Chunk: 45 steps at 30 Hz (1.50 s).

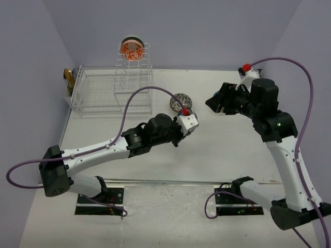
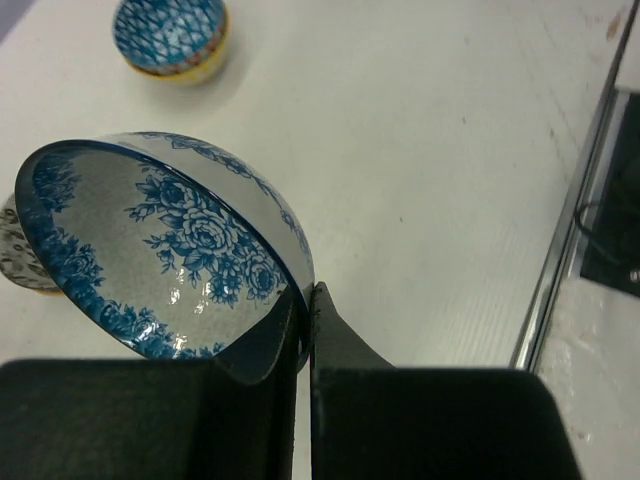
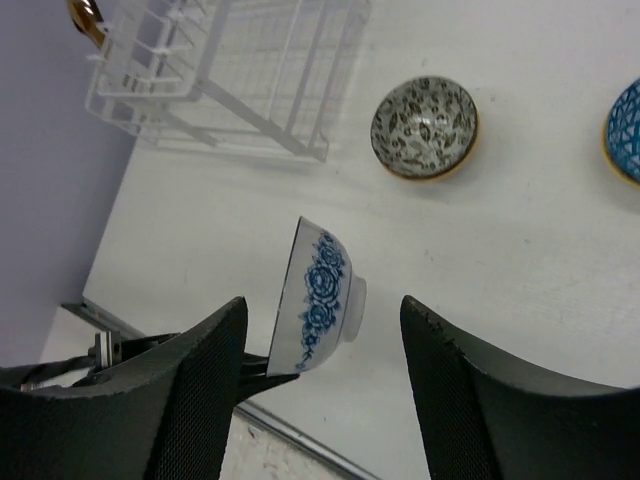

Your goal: Unload the bowls from the dish rack

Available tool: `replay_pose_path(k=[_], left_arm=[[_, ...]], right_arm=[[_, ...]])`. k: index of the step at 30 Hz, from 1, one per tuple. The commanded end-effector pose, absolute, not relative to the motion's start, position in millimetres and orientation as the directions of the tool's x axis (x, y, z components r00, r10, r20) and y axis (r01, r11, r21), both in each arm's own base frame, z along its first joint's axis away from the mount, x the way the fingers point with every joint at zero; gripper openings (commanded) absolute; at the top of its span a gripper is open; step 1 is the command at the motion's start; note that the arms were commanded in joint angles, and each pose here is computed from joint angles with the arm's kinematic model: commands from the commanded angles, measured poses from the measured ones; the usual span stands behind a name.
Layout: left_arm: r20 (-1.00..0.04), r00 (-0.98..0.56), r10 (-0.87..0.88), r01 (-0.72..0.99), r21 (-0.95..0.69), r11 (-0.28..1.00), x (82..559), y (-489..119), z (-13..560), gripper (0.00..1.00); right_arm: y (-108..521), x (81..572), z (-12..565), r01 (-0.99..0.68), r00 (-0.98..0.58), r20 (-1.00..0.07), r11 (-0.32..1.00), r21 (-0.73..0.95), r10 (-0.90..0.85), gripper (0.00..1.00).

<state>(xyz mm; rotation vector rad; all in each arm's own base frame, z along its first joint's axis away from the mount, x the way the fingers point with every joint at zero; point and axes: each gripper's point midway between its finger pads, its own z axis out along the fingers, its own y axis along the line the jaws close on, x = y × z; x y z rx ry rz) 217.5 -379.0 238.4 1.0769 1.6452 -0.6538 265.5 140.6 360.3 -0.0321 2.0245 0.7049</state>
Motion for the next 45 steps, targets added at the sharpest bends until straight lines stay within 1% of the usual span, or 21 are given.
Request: replay_pose_path(k=[1, 3, 4, 5, 9, 10, 17, 19, 22, 23, 26, 30, 32, 33, 36, 38, 39, 41, 42, 43, 45], left_arm=[[-0.884, 0.061, 0.464, 0.891, 0.258, 0.373, 209.9, -378.7, 225.8, 0.00], [-0.845, 0.073, 0.529, 0.901, 0.284, 0.328, 203.2, -378.8, 209.6, 0.00], [-0.829, 0.078, 0.554, 0.902, 0.295, 0.314, 199.3, -379.8, 204.0, 0.00], [-0.799, 0.070, 0.597, 0.904, 0.303, 0.301, 198.3, -377.3, 192.6, 0.00], [-0.746, 0.076, 0.662, 0.912, 0.321, 0.257, 191.6, -377.4, 183.9, 0.00], [-0.730, 0.086, 0.678, 0.920, 0.319, 0.227, 186.6, -378.0, 179.4, 0.00], [-0.722, 0.116, 0.682, 0.928, 0.324, 0.185, 176.2, -381.5, 182.3, 0.00], [-0.725, 0.124, 0.678, 0.933, 0.318, 0.170, 171.9, -383.2, 183.2, 0.00], [-0.721, 0.126, 0.681, 0.938, 0.311, 0.155, 167.8, -384.2, 180.8, 0.00], [-0.720, 0.128, 0.682, 0.938, 0.312, 0.153, 167.0, -385.0, 180.3, 0.00], [-0.674, 0.123, 0.729, 0.943, 0.307, 0.125, 165.7, -381.2, 164.8, 0.00], [-0.657, 0.097, 0.747, 0.941, 0.305, 0.146, 169.6, -382.4, 159.5, 0.00], [-0.660, 0.091, 0.746, 0.938, 0.308, 0.159, 171.1, -383.1, 161.2, 0.00], [-0.665, 0.092, 0.741, 0.935, 0.314, 0.165, 172.4, -383.5, 164.1, 0.00], [-0.666, 0.085, 0.741, 0.914, 0.349, 0.209, 181.4, -380.4, 170.1, 0.00], [-0.663, 0.073, 0.745, 0.888, 0.383, 0.253, 190.4, -375.3, 173.5, 0.26], [-0.676, 0.070, 0.734, 0.876, 0.393, 0.279, 193.5, -374.0, 178.0, 0.35], [-0.686, 0.049, 0.726, 0.841, 0.420, 0.340, 202.3, -367.5, 182.2, 0.61], [-0.709, 0.049, 0.703, 0.827, 0.424, 0.370, 205.0, -366.9, 190.3, 0.76], [-0.715, 0.033, 0.698, 0.817, 0.422, 0.393, 206.0, -362.6, 188.8, 1.00], [-0.748, 0.011, 0.664, 0.775, 0.426, 0.467, 211.6, -352.7, 202.5, 1.00]], right_arm=[[148.3, 256.0, 318.0, -0.284, -0.674, -0.727, 0.862, 0.420, 0.133, 0.64], [157.2, 252.6, 305.4, -0.303, -0.704, -0.708, 0.875, 0.378, 0.062, 0.64], [159.4, 251.5, 287.7, -0.288, -0.747, -0.664, 0.891, 0.351, 0.020, 0.64], [157.6, 253.1, 278.6, -0.276, -0.758, -0.653, 0.910, 0.309, -0.008, 0.64], [163.4, 249.5, 243.1, -0.263, -0.813, -0.577, 0.934, 0.241, -0.080, 0.65], [167.5, 247.7, 232.7, -0.276, -0.831, -0.545, 0.933, 0.230, -0.112, 0.64], [183.6, 244.0, 188.5, -0.320, -0.876, -0.424, 0.934, 0.157, -0.229, 0.58], [185.2, 247.0, 181.0, -0.321, -0.879, -0.409, 0.938, 0.133, -0.243, 0.58], [190.6, 250.2, 168.5, -0.325, -0.888, -0.381, 0.937, 0.125, -0.257, 0.49], [192.2, 250.8, 164.6, -0.325, -0.892, -0.370, 0.938, 0.123, -0.261, 0.40], [188.1, 255.0, 160.8, -0.295, -0.899, -0.362, 0.952, 0.081, -0.248, 0.26], [190.1, 257.1, 159.5, -0.287, -0.901, -0.356, 0.956, 0.064, -0.247, 0.12], [192.2, 257.6, 159.2, -0.292, -0.900, -0.357, 0.954, 0.064, -0.251, 0.07], [193.1, 258.7, 158.3, -0.291, -0.900, -0.357, 0.955, 0.061, -0.251, 0.00], [195.2, 261.3, 159.7, -0.288, -0.895, -0.373, 0.955, 0.067, -0.244, 0.00], [199.5, 266.8, 164.9, -0.286, -0.883, -0.408, 0.955, 0.082, -0.230, 0.00], [202.3, 269.1, 168.7, -0.280, -0.880, -0.425, 0.955, 0.096, -0.215, 0.00], [208.5, 280.5, 181.6, -0.274, -0.851, -0.494, 0.954, 0.125, -0.180, 0.00], [210.2, 283.9, 186.2, -0.256, -0.847, -0.510, 0.956, 0.141, -0.151, 0.00], [210.3, 289.8, 190.1, -0.241, -0.842, -0.525, 0.958, 0.157, -0.125, 0.00], [211.3, 304.6, 198.7, -0.191, -0.824, -0.565, 0.961, 0.199, -0.047, 0.00]])
